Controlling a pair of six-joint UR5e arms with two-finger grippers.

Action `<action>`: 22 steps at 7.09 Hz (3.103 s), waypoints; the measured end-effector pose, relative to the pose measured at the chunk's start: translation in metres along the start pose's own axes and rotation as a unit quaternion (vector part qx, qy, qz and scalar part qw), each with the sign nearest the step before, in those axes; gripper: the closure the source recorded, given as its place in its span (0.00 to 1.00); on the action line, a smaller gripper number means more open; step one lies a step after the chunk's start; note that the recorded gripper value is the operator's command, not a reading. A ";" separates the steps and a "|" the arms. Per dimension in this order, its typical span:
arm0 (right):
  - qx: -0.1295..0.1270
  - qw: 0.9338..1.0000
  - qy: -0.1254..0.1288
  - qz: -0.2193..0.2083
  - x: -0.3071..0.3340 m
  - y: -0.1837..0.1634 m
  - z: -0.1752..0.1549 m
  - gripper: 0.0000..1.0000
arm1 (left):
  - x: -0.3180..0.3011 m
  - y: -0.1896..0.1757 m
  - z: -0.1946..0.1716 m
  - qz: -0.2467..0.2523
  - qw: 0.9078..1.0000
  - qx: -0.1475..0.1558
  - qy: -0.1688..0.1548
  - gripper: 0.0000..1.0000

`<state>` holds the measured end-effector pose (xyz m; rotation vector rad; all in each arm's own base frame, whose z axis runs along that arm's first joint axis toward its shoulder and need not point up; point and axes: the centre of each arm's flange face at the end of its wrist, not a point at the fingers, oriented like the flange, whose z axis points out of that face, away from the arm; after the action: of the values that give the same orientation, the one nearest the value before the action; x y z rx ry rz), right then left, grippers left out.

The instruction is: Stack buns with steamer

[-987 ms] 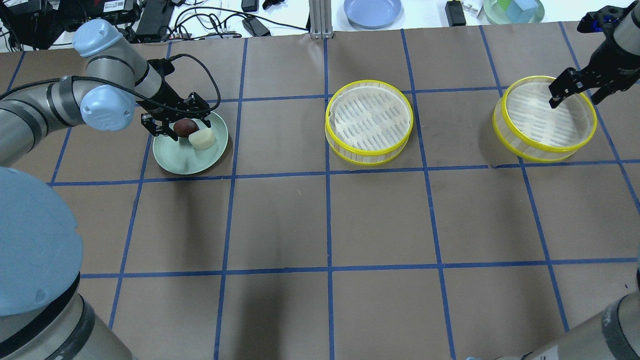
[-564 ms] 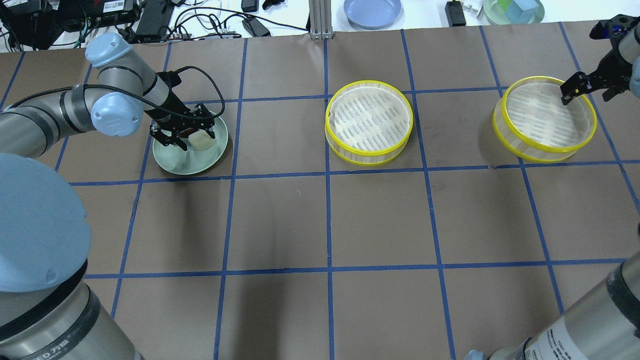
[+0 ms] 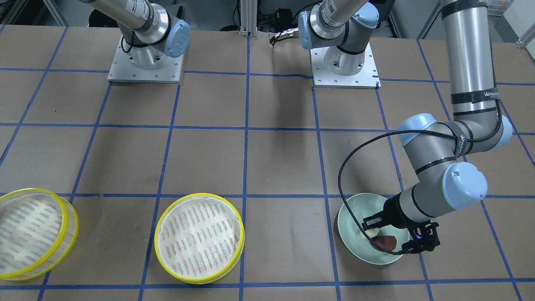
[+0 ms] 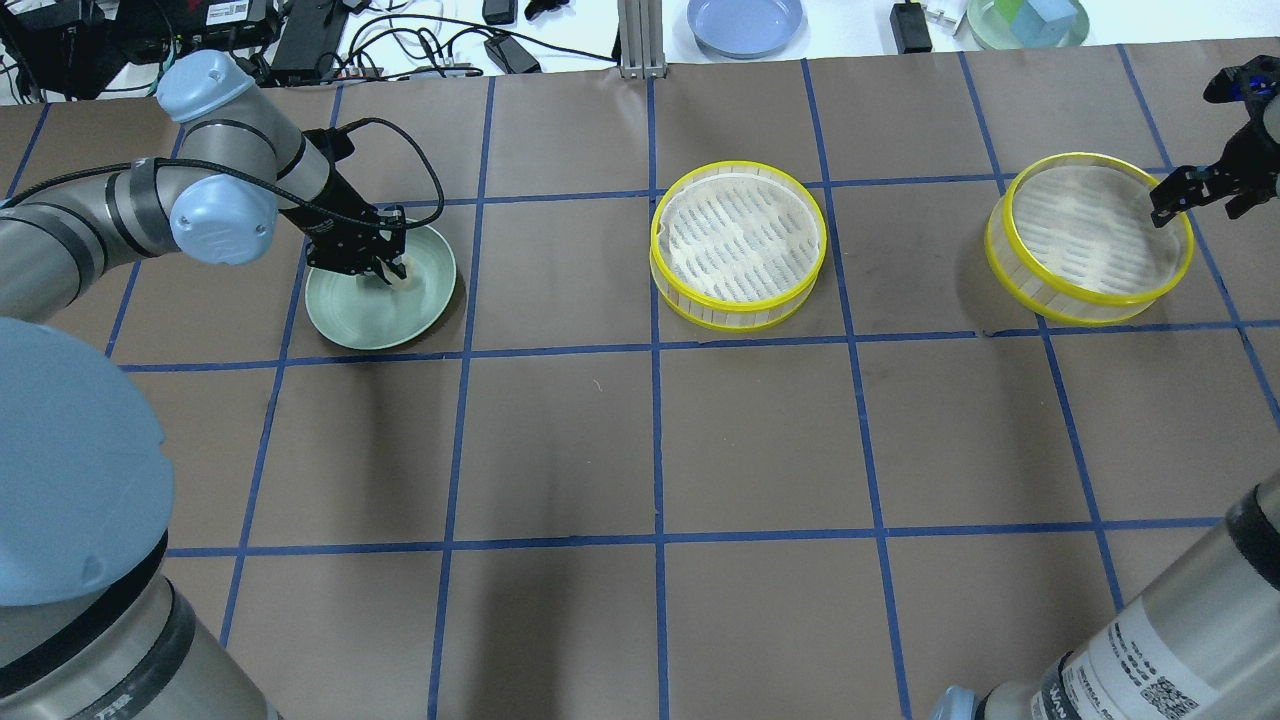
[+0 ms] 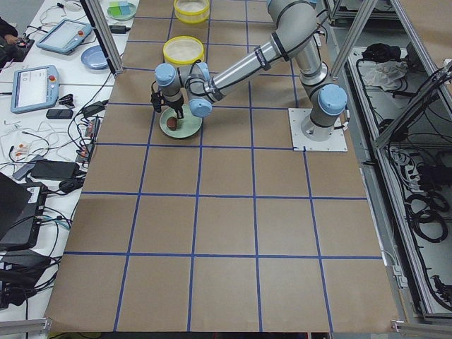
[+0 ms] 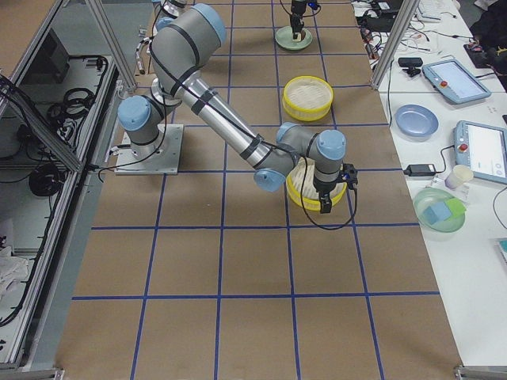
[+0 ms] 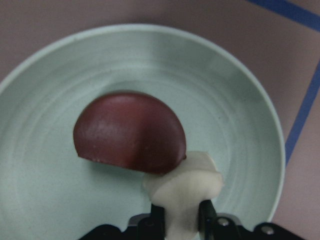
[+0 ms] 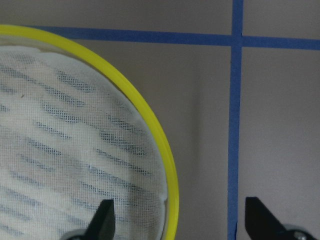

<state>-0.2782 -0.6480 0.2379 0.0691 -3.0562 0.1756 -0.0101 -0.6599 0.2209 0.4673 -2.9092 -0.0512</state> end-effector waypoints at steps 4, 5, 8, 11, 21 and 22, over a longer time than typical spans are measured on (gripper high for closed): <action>-0.008 1.000 -0.014 -0.013 -0.001 0.001 0.017 0.89 | 0.116 0.035 -0.059 -0.081 0.992 0.033 0.092 1.00; -0.011 1.000 -0.016 -0.013 -0.002 0.002 0.019 1.00 | 0.154 0.047 -0.056 -0.087 0.985 0.025 0.146 1.00; -0.015 1.000 -0.018 -0.018 -0.003 0.004 0.020 1.00 | 0.245 0.085 -0.007 -0.075 0.969 -0.015 0.234 1.00; -0.007 1.000 -0.009 -0.011 -0.001 0.002 0.004 1.00 | 0.292 0.119 0.051 -0.081 0.969 -0.055 0.228 0.14; -0.003 0.997 -0.020 0.071 -0.198 -0.024 -0.133 1.00 | 0.087 0.020 -0.114 0.072 0.996 0.056 -0.025 0.00; -0.001 0.996 -0.024 0.081 -0.245 -0.028 -0.141 1.00 | 0.068 0.012 -0.105 0.093 0.992 0.050 -0.067 0.00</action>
<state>-0.0224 -0.6494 0.3604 -0.1792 -3.1087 0.1819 -0.0563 -0.6697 0.3375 0.2146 -3.0848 0.0932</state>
